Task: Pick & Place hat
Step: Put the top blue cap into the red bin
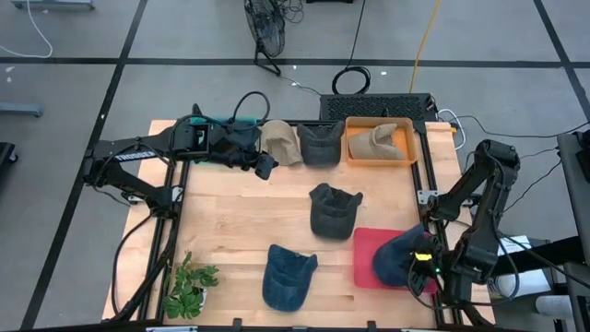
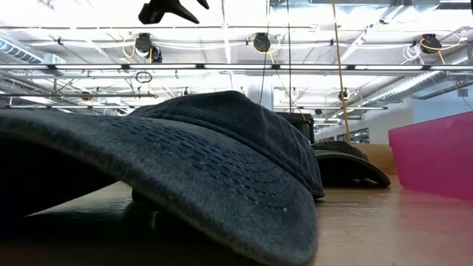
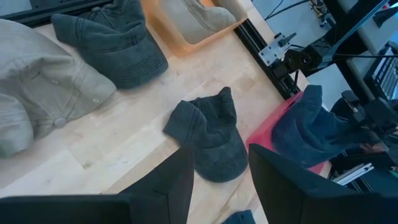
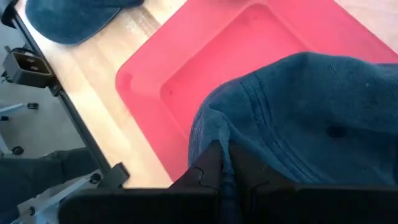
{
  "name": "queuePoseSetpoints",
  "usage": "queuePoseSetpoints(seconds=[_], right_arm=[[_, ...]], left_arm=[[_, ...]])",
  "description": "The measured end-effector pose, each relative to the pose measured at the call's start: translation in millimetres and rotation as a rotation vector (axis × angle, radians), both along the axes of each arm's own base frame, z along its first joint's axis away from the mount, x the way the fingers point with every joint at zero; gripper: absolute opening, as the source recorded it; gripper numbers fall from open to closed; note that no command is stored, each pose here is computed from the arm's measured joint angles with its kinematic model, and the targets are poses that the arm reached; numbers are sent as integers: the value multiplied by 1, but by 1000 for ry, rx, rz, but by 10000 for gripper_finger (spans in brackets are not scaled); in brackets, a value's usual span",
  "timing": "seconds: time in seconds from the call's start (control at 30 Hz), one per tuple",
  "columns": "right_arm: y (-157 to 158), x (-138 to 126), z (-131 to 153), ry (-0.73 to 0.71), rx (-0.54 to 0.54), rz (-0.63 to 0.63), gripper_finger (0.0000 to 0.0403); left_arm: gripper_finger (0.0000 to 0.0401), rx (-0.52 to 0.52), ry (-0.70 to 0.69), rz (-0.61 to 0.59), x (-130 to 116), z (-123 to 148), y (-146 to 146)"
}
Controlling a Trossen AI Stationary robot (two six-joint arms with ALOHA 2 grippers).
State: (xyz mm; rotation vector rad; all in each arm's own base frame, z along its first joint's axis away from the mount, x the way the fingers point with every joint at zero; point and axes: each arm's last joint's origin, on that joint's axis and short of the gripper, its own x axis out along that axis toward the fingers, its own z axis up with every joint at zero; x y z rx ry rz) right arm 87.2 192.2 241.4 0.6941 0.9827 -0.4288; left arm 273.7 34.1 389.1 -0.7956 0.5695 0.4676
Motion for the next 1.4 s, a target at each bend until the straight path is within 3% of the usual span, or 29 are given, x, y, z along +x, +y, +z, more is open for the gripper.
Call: queuePoseSetpoints(seconds=[0.37,0.83,1.0,1.13,1.23,1.4], right_arm=[[-5,10,-33,-46,120,-48,12],[-17,12,-29,-40,200,-80,129],[-24,22,-16,-116,290,-121,127],[-34,30,-15,-118,238,-135,115],[-46,39,-20,-111,213,-220,104],[-56,58,-25,-120,289,-280,90]], left_arm=[[163,-16,1,-19,0,0,-1],[163,-32,0,-49,1,0,-8],[163,-38,-2,-44,1,0,-8],[163,-35,-2,-46,1,0,-8],[163,-34,-2,-47,1,0,-8],[163,-30,-1,-50,1,0,-8]])
